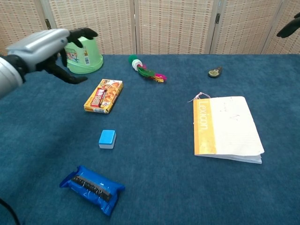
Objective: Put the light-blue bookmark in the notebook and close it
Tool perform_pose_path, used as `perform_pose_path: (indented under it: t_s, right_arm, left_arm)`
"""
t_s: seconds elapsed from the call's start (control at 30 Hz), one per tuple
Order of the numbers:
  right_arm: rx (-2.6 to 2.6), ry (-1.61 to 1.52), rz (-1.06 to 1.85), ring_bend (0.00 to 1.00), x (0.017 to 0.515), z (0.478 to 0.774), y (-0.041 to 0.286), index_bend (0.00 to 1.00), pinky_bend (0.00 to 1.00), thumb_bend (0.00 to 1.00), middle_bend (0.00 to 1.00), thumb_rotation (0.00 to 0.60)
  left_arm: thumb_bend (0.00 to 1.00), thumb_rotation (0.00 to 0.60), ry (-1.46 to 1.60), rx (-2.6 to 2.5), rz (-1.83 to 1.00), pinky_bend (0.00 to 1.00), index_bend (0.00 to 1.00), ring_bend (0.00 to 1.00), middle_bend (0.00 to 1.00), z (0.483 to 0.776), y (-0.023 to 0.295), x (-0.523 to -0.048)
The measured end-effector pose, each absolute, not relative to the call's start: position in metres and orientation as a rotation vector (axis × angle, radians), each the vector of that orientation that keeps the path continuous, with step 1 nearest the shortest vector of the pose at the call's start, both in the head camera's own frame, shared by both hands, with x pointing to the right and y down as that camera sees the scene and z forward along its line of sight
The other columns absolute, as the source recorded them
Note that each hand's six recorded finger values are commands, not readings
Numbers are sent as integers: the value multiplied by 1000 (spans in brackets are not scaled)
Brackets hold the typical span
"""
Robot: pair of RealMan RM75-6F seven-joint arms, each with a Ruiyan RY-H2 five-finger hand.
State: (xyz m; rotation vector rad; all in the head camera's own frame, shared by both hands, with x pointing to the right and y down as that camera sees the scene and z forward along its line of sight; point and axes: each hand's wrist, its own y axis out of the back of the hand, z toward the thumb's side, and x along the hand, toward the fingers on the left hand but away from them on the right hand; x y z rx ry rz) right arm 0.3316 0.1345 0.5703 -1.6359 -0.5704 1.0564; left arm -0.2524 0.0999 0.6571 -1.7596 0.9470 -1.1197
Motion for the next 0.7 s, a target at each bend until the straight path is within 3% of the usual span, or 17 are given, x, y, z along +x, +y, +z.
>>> perform_pose_path:
  t_s: [0.2,0.33,0.7]
  right_arm:
    - [-1630,-576,1122,101,351,574,142,194,177,468,212,600]
    - [-1620,-583,1154,101,363,573,149,113,177,462,187,600]
    - [-1635,-620,1243,92,396,568,173,37,177,317,136,600]
  left_arm:
    - [278,600,1008,-1662,-1230,403,140,199,125,646,104,-317]
    - [278,600,1045,-1612,-1283,364,143,194,121,639,111,-351]
    - [278,600,1090,-1535,-1385,328,147,193,121,616,161,-415]
